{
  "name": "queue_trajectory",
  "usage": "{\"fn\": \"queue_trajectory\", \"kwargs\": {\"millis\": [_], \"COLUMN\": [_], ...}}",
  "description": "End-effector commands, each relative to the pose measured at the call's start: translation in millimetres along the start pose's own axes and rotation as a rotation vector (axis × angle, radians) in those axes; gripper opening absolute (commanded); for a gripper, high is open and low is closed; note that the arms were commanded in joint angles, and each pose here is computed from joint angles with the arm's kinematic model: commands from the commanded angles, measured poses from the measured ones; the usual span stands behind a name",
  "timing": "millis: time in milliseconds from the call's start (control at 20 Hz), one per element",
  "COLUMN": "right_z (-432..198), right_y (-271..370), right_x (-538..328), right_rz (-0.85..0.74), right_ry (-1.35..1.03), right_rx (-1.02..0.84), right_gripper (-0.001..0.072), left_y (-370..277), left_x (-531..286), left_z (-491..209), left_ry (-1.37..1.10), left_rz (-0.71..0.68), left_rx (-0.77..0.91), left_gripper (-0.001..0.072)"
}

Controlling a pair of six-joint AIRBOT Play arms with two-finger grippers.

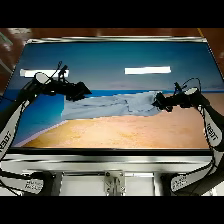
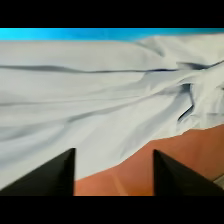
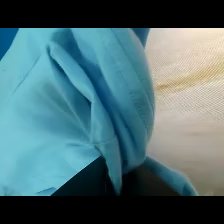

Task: Fold the shirts.

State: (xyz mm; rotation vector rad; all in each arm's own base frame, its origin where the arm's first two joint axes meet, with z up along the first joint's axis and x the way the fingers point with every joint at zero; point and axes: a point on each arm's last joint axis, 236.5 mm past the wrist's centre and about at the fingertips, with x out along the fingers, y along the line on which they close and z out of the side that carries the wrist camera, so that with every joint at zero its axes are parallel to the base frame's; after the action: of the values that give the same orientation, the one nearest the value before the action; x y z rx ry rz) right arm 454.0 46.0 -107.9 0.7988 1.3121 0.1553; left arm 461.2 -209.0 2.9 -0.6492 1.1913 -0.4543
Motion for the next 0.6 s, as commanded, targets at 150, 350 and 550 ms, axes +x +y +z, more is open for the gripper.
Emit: {"fn": "queue_trajectory", "kwargs": {"millis": [150, 350, 550], "right_z": [6.2, -38.4, -74.5], "right_y": [64.4, 116.2, 150.7], "right_x": [-84.3, -149.0, -205.5], "right_rz": [0.056, 0.114, 0.147], "right_ry": [-0.143, -0.138, -0.199], "right_rx": [-0.164, -0.276, -0.325], "right_gripper": [0.0054, 0.0055, 0.0054], "left_y": [-58.9, -108.5, -131.4], "left_x": [38.5, 96.7, 137.0], "left_z": [2.5, -60.8, -111.3], "left_ry": [-0.121, -0.01, 0.081], "left_rz": [-0.078, -0.156, -0.197], "left_rx": [0.065, 0.12, 0.09], "left_gripper": [0.0036, 0.0036, 0.0036]}}
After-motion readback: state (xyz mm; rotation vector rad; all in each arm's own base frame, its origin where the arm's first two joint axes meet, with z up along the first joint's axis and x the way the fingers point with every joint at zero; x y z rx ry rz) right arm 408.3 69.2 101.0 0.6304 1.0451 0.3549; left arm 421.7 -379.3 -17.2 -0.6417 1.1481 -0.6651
